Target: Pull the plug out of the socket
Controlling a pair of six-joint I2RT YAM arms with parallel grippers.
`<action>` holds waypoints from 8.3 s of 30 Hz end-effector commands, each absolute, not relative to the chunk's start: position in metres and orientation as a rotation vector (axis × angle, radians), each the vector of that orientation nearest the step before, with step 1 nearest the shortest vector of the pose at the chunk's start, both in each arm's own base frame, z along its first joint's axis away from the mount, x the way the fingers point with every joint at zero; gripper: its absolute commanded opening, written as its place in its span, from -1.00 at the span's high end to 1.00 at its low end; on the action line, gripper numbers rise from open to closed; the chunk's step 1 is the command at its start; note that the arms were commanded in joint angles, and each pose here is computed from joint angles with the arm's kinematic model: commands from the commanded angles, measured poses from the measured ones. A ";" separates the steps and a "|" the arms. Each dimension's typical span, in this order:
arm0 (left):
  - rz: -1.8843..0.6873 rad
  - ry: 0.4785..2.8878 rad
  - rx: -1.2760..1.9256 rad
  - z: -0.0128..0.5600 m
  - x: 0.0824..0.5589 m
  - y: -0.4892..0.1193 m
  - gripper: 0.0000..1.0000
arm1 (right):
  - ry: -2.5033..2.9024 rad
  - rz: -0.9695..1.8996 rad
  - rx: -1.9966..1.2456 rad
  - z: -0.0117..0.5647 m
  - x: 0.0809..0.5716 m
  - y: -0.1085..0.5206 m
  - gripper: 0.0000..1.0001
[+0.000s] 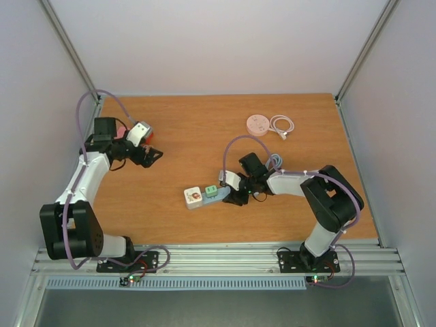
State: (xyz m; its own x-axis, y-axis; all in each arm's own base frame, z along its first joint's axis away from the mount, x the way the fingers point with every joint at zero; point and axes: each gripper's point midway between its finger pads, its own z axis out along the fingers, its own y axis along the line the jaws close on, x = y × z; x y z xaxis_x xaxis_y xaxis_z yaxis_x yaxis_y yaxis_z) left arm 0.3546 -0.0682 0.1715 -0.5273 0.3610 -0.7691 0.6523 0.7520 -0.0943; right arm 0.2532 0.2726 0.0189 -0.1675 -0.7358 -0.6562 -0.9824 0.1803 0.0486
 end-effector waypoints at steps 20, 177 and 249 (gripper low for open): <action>-0.677 1.967 1.510 0.128 0.252 -0.153 -0.99 | 2.324 0.573 -1.277 -0.003 0.228 0.279 -0.61; -0.869 1.515 1.445 0.174 0.240 -0.232 0.30 | 1.742 0.853 -1.723 0.019 0.207 0.330 0.97; -0.953 1.518 1.476 0.179 0.231 -0.227 0.45 | 1.765 0.840 -1.741 0.014 0.206 0.332 0.97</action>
